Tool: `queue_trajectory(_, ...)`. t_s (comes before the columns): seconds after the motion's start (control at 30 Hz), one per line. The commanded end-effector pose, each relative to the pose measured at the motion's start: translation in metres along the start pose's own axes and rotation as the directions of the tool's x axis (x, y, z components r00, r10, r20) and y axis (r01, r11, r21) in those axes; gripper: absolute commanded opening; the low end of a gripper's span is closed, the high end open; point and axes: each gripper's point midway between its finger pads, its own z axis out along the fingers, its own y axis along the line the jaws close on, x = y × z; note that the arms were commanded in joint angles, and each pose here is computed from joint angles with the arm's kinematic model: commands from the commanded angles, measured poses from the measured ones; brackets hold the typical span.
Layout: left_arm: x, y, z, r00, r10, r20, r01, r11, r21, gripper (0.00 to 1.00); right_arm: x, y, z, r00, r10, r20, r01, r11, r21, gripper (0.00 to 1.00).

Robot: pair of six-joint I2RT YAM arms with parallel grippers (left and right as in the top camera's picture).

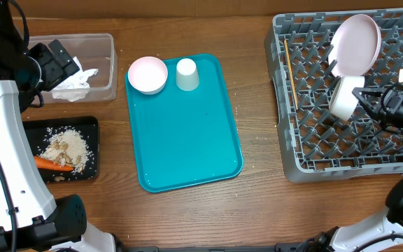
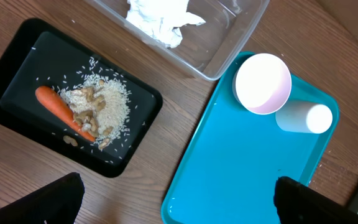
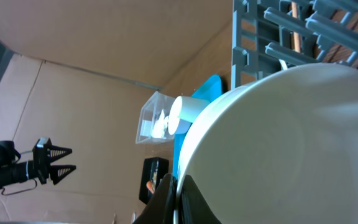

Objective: Sort waste into correct bins and load items into the dishwasher rack
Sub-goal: 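Lower the bowl upside down into the rack and open the gripper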

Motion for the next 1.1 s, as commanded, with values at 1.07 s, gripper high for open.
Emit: queue_trajectory(1.07, -0.001, 0.003, 0.000, 1.000, -0.014, 0.003, 0.014, 1.000, -0.011, 1.00, -0.027, -0.012, -0.088, 0.925, 0.281, 0.256, -0.373, 0.542, 0.753, 0.13)
